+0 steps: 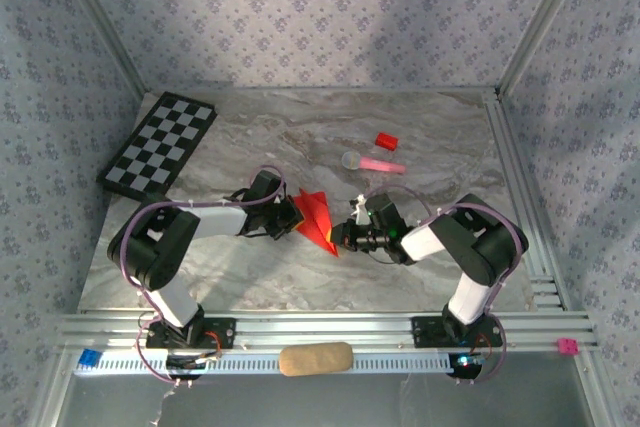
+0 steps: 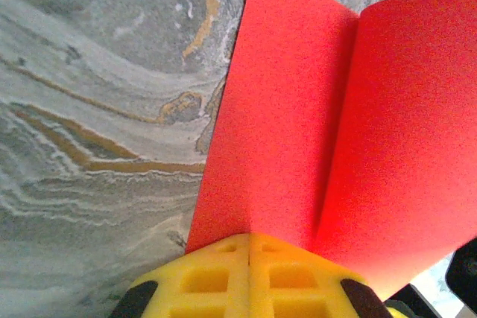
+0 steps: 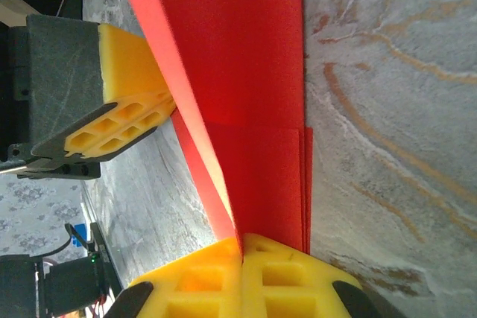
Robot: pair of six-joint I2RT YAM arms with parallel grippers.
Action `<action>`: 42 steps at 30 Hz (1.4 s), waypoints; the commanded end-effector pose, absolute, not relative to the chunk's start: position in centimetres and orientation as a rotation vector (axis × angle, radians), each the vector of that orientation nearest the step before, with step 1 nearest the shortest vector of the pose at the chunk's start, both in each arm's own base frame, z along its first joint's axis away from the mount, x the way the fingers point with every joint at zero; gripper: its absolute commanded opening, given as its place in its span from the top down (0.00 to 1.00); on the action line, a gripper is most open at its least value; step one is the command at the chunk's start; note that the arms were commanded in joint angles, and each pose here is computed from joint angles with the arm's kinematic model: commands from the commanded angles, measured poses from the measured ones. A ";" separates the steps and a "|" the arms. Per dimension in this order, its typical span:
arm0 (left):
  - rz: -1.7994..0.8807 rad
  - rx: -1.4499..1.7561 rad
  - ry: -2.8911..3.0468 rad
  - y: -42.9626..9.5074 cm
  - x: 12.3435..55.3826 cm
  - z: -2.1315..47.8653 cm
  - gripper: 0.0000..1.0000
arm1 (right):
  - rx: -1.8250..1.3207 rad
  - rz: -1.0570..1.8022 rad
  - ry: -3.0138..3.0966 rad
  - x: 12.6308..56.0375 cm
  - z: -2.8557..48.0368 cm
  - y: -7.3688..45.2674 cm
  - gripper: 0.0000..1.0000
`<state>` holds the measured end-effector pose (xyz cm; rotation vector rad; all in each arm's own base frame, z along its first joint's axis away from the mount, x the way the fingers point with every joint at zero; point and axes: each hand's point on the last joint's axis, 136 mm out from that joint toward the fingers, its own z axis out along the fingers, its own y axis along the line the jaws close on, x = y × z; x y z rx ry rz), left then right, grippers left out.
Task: Fold a paper plane with a square sheet of paper (pick it up from the middle)
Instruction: Fourth fold the wing at the center of the table.
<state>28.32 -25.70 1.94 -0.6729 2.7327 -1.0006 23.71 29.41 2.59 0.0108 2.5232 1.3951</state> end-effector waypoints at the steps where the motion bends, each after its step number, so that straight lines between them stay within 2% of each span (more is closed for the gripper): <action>1: -0.913 -0.659 2.781 -25.0 27.8 0.8 0.96 | 0.074 1.347 2.616 23.2 0.4 28.9 1.00; 10: -0.965 -0.491 2.673 -26.1 29.1 5.0 0.86 | 0.094 1.331 2.643 23.2 0.0 28.7 1.00; 16: -1.135 -0.289 2.603 -29.6 29.2 7.9 0.88 | 0.113 1.328 2.656 23.2 -0.4 28.5 1.00; 20: -1.221 -0.275 2.627 -31.1 29.1 7.2 0.92 | 0.125 1.331 2.657 23.2 -0.4 28.4 1.00; 42: -1.129 -0.394 2.675 -30.7 30.3 4.3 0.91 | 0.139 1.328 2.701 23.0 -0.7 28.2 1.00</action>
